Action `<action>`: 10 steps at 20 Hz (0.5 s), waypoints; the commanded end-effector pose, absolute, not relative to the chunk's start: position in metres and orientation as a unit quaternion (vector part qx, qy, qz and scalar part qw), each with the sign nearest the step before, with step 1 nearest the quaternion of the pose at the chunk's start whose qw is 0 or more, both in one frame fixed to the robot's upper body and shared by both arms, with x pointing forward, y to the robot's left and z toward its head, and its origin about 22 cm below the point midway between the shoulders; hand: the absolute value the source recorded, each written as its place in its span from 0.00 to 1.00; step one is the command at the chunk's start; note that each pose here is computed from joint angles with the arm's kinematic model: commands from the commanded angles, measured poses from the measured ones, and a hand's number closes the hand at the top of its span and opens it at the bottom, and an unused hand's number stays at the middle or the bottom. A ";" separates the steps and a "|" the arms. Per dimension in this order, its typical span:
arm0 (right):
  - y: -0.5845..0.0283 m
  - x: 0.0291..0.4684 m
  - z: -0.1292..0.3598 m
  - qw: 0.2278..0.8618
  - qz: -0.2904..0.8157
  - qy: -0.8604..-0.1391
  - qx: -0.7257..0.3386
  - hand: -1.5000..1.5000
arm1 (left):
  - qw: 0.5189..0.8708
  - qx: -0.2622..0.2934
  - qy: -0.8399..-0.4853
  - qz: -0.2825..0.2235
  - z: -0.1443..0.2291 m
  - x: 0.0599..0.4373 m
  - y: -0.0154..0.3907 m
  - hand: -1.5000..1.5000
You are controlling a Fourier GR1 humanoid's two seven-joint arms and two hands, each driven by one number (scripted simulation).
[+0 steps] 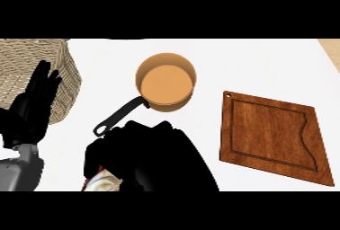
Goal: Pick the cupcake from the cutting board and place it in the pot
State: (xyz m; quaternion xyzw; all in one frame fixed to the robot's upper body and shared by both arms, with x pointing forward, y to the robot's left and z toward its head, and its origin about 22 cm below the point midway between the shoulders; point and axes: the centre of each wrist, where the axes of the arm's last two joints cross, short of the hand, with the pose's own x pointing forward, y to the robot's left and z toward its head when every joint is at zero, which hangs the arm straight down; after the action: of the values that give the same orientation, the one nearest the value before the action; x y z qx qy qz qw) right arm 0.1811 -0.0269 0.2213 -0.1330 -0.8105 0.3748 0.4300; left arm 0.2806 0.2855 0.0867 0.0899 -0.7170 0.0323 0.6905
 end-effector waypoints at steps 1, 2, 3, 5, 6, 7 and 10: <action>-0.009 0.186 0.242 0.460 0.344 -0.807 -0.135 1.00 | 0.687 0.084 -0.721 0.030 0.079 0.287 0.272 0.50; -0.020 0.213 0.250 0.465 0.332 -0.812 -0.118 1.00 | 0.691 0.084 -0.718 0.024 0.082 0.289 0.269 0.50; -0.029 0.211 0.259 0.466 0.330 -0.811 -0.127 1.00 | 0.691 0.082 -0.717 0.029 0.065 0.276 0.274 0.50; -0.011 0.237 0.251 0.469 0.330 -0.805 -0.151 1.00 | 0.686 0.084 -0.722 0.026 0.083 0.286 0.277 0.50; -0.025 0.249 0.249 0.484 0.329 -0.798 -0.142 1.00 | 0.689 0.081 -0.720 0.025 0.094 0.285 0.274 0.50; -0.017 0.250 0.238 0.496 0.328 -0.793 -0.132 1.00 | 0.681 0.090 -0.726 0.030 0.099 0.300 0.289 0.50; -0.016 0.280 0.221 0.494 0.331 -0.790 -0.149 1.00 | 0.686 0.090 -0.722 0.029 0.095 0.290 0.279 0.50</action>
State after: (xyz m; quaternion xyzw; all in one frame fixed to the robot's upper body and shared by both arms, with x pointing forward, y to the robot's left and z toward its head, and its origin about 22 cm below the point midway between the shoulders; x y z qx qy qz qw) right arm 0.2505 -0.0161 0.2348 -0.1421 -0.7979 0.3324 0.4823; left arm 0.2844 0.2796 0.0847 0.0859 -0.7212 0.0275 0.6868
